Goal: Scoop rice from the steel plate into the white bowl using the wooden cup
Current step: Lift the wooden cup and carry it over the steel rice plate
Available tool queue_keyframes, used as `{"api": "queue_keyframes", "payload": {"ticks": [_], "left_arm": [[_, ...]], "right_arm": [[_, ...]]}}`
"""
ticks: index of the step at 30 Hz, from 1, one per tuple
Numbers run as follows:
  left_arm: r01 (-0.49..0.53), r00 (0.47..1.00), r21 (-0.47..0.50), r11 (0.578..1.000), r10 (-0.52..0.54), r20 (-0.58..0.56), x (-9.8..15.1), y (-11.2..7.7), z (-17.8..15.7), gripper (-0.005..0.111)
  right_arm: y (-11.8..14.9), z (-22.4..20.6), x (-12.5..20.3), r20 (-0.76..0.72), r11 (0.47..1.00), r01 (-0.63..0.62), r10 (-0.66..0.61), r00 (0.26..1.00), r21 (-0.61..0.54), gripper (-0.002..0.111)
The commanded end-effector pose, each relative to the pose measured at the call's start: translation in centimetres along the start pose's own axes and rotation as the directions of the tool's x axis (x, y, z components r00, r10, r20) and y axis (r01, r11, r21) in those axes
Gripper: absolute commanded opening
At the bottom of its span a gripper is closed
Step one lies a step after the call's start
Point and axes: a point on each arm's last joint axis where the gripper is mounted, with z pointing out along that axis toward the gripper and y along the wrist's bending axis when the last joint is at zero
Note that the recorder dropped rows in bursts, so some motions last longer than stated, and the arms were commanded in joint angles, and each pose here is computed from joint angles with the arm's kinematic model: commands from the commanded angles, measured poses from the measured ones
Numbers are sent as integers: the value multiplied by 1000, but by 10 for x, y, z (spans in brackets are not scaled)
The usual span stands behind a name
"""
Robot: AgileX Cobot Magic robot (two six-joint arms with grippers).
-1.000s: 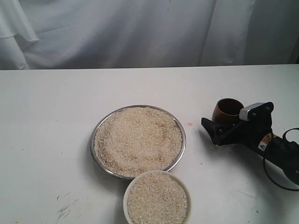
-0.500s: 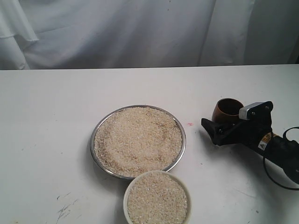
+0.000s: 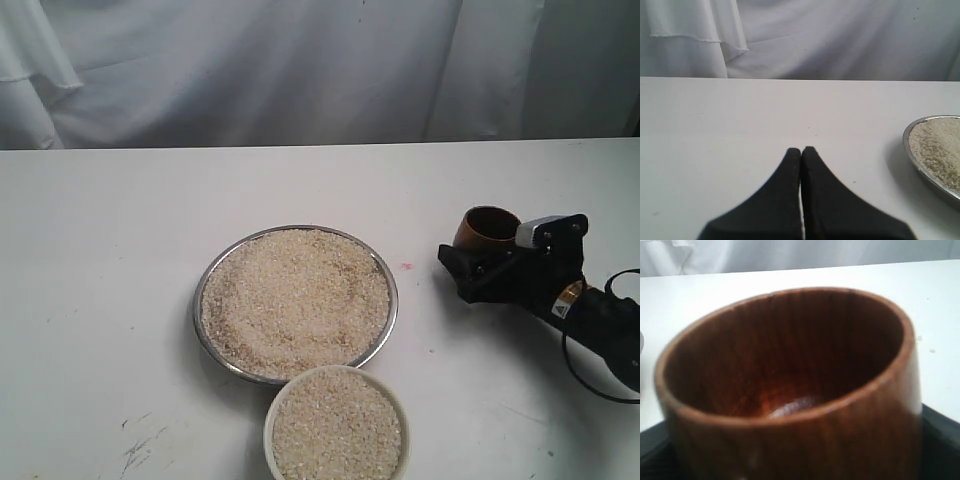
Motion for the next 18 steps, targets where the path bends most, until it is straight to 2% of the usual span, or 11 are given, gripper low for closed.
{"api": "queue_keyframes", "payload": {"ticks": [1, 7, 11, 18], "left_arm": [[4, 1000, 2, 1000, -4, 7, 1, 0, 0, 0], [4, 1000, 2, 1000, -4, 7, 1, 0, 0, 0], [4, 1000, 2, 1000, -4, 7, 1, 0, 0, 0], [4, 1000, 2, 1000, -4, 7, 1, 0, 0, 0]], "right_arm": [[10, -2, -18, 7, 996, -7, 8, 1000, -83, 0], [27, -10, -69, 25, 981, 69, -65, 998, -180, 0], [41, -14, -90, -53, 983, 34, -45, 998, -181, 0], [84, -18, -125, -108, 971, 155, -176, 978, -183, 0]]}}
